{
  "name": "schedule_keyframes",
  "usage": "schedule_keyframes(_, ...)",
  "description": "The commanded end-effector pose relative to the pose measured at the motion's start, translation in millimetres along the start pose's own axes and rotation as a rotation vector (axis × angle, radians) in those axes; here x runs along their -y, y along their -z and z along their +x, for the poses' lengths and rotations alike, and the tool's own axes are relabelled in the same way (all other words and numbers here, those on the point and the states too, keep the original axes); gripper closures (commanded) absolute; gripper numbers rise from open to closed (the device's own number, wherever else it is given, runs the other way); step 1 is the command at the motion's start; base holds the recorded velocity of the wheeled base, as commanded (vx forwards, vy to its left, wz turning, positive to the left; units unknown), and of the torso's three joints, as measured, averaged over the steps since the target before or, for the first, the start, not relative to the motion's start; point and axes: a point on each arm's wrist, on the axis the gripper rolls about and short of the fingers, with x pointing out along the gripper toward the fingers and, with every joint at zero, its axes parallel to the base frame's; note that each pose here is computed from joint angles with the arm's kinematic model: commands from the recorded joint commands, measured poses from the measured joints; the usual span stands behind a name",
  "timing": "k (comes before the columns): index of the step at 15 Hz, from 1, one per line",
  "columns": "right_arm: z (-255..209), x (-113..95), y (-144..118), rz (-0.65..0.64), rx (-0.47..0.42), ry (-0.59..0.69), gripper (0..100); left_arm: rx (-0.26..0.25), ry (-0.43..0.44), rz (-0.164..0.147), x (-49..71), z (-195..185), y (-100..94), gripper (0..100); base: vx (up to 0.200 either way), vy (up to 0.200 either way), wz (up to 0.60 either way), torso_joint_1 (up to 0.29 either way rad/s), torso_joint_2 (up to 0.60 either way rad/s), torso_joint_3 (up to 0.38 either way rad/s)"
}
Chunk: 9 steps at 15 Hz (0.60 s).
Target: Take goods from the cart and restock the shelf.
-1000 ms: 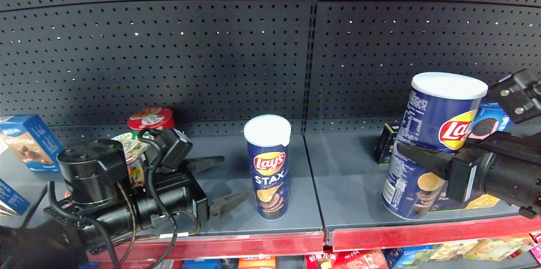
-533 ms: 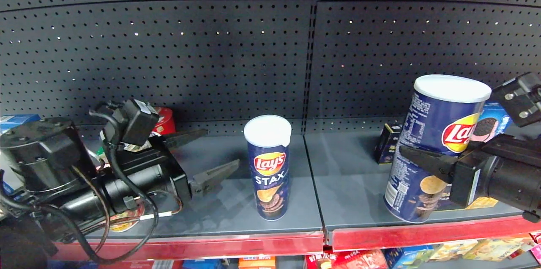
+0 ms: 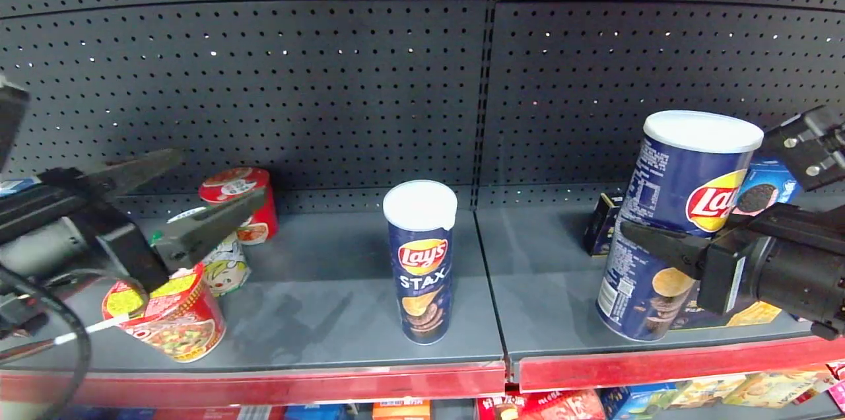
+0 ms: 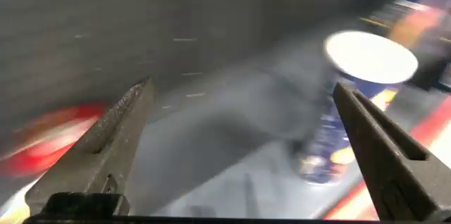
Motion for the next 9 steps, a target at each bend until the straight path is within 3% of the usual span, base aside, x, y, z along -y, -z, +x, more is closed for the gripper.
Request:
schedule_keyframes(1,6.2,-1.0,-2.4,-0.001,-0.002,0.000,100,0.101,-0.210,0.019,3.9,-60.0,-20.2,0,0.000,0.000,0.00,0.000,0.00,0.000)
schedule_keyframes(2,7.0,-0.8,-3.3,0.000,0.000,0.001,100,0.102,-0.251,0.018,3.6,-66.3,-19.6,0,0.000,0.000,0.00,0.000,0.00,0.000)
schedule_keyframes(3,9.8,-1.2,-6.1,0.001,0.004,0.002,100,0.090,-0.345,0.002,6.3,-86.9,-9.5,0,0.000,0.000,0.00,0.000,0.00,0.000)
schedule_keyframes(4,12.3,-1.7,-5.9,0.000,0.001,0.001,100,0.071,-0.384,-0.014,7.7,-98.4,4.7,0,0.000,0.000,0.00,0.000,0.00,0.000)
schedule_keyframes(5,13.5,-1.9,-6.4,0.000,0.003,0.002,100,0.057,-0.438,-0.035,13.1,-119.1,32.2,0,0.000,0.000,0.00,0.000,0.00,0.000)
schedule_keyframes(7,15.2,-1.8,-5.9,0.000,0.001,0.003,100,0.080,-0.474,-0.029,25.5,-149.4,65.2,0,0.000,0.000,0.00,0.000,0.00,0.000)
schedule_keyframes(9,16.1,-1.7,-6.9,0.001,0.004,0.003,100,0.035,-0.523,-0.039,30.8,-162.9,83.2,0,0.000,0.000,0.00,0.000,0.00,0.000)
